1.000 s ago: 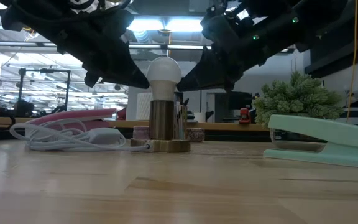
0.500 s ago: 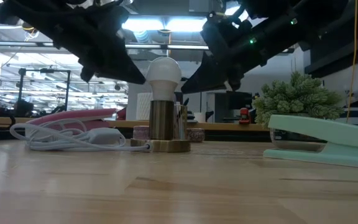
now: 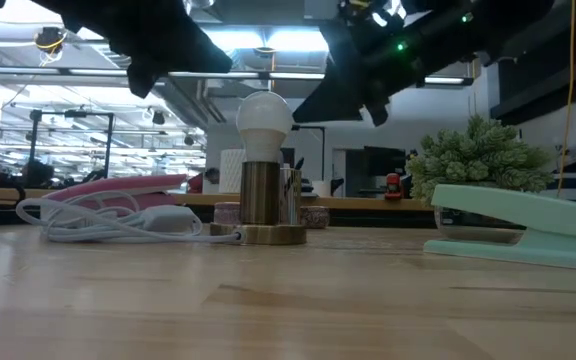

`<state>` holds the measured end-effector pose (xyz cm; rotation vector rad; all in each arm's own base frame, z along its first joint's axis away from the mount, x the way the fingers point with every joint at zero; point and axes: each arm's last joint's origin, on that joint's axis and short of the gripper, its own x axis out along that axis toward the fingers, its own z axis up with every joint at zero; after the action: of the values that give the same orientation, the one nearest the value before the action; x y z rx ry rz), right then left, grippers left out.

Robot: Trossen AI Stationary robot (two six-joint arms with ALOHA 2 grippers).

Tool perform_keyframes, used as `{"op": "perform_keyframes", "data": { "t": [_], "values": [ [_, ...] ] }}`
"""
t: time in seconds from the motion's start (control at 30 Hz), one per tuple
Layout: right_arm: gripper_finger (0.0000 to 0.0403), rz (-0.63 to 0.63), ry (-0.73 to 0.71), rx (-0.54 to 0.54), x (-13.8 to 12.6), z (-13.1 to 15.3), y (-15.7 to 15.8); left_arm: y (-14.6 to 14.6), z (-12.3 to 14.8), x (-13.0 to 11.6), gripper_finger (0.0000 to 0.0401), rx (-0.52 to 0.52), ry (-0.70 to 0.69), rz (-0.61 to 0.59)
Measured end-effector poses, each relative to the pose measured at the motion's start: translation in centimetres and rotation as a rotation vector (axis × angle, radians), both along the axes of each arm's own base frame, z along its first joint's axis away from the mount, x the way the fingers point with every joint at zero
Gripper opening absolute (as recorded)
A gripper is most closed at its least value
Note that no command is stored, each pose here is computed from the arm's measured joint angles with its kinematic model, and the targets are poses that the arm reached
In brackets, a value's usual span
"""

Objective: Screw lightbulb
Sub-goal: Insert the lightbulb into the lamp

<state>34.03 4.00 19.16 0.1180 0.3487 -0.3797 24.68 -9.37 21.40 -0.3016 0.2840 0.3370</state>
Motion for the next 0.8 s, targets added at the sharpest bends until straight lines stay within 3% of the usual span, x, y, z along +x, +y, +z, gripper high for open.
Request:
{"op": "perform_keyframes", "data": {
  "t": [0.23,0.8],
  "values": [
    [0.0014,0.027,-0.074,0.023,0.3,0.6,-0.1,-0.7,-1.6,1.1,0.0001,-0.006,0.006,-0.022],
    [0.0014,0.040,-0.112,0.042,1.1,-0.4,0.1,-0.6,-2.3,2.1,0.0001,0.013,-0.021,-0.017]
  ]
}}
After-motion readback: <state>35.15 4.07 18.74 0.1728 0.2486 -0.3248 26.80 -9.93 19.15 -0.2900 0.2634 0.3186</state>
